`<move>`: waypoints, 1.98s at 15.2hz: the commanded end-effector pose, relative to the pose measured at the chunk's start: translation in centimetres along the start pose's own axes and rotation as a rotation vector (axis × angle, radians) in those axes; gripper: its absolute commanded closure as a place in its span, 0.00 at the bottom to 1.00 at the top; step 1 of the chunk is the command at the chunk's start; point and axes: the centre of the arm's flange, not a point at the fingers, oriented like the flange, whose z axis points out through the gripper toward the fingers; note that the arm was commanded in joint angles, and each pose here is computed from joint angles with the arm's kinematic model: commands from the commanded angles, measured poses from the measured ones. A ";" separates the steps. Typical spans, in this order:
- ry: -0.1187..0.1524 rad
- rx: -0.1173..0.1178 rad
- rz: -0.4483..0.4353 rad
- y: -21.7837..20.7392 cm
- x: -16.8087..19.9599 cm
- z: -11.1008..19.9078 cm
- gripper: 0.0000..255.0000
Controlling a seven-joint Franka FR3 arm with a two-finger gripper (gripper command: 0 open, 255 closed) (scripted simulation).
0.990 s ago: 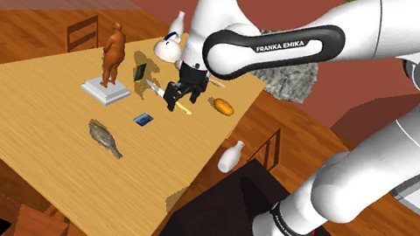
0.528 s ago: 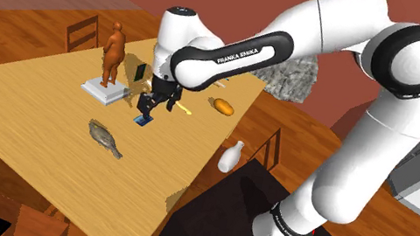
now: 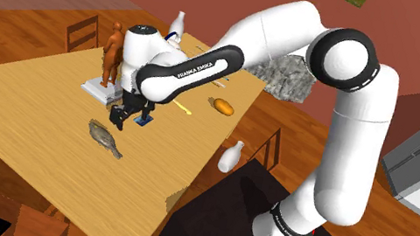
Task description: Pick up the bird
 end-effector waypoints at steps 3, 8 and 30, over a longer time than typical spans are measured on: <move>-0.012 0.000 -0.010 -3.0 2.6 3.6 0.00; -0.023 0.000 -0.019 -5.8 5.1 7.5 0.00; -0.023 0.000 -0.019 -5.9 5.2 8.9 1.00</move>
